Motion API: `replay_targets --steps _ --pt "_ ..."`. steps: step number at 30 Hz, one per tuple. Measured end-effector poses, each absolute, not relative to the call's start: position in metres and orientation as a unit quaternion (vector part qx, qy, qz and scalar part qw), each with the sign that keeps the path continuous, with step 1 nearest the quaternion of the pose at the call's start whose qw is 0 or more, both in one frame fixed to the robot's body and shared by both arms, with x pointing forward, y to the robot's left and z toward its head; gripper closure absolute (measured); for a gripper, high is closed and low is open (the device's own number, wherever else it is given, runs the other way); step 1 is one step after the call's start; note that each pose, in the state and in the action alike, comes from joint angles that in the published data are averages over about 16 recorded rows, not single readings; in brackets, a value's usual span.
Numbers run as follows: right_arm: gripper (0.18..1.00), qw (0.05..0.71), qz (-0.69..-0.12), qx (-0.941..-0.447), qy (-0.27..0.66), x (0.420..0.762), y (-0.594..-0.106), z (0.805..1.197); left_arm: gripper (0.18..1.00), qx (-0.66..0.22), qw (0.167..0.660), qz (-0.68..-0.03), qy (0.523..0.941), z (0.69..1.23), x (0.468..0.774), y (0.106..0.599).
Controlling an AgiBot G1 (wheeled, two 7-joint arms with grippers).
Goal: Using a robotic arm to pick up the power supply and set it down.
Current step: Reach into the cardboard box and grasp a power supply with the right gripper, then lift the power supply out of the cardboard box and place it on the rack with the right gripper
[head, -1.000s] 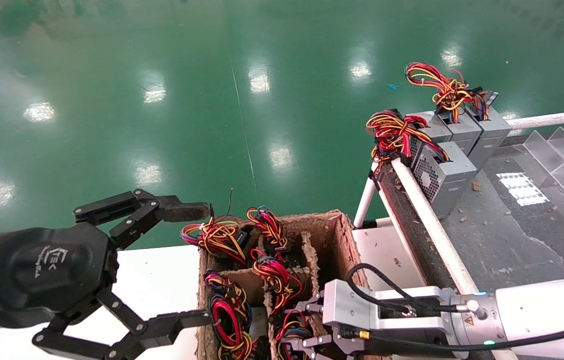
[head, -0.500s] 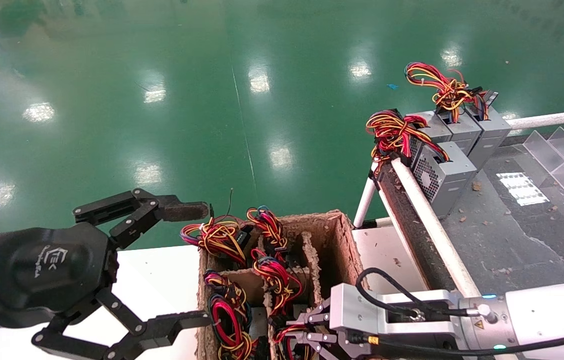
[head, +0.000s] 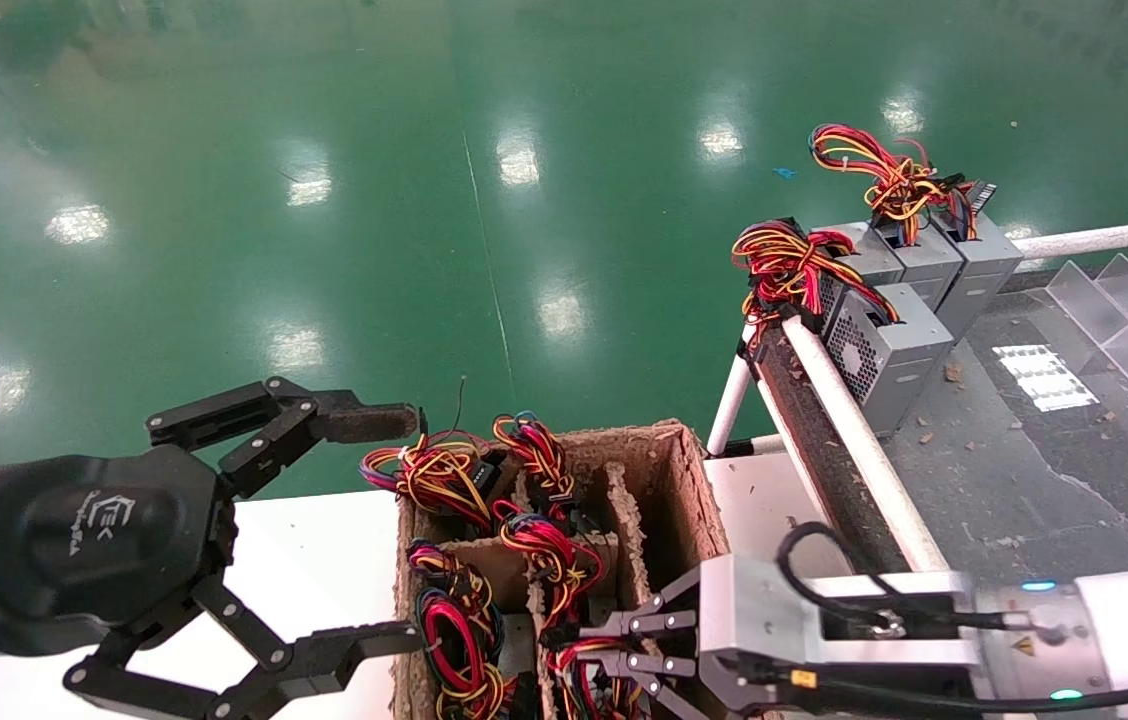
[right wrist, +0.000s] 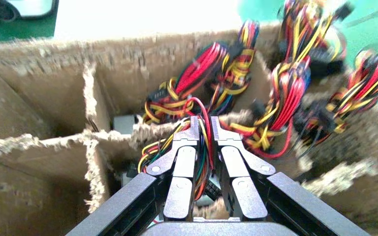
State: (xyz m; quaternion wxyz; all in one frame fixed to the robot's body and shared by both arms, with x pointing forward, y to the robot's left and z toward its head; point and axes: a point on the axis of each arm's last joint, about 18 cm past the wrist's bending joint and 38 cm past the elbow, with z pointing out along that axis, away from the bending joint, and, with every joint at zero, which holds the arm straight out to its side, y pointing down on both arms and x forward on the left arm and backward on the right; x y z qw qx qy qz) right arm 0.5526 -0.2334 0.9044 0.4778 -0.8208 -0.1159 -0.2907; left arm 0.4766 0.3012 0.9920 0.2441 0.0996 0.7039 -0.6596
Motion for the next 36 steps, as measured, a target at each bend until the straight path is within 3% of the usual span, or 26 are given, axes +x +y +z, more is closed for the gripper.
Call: replay_targets --steps 16,36 --pt "0.951 0.550 -0.318 -0.753 -0.174 0.503 -0.273 0.971 0.184 0.100 0.244 -0.660 0.704 0.992 0.477 0.301" --pt "0.956 0.564 -0.512 -0.640 -0.102 0.472 -0.366 1.070 0.184 0.100 0.244 -0.660 0.704 0.992 0.477 0.301"
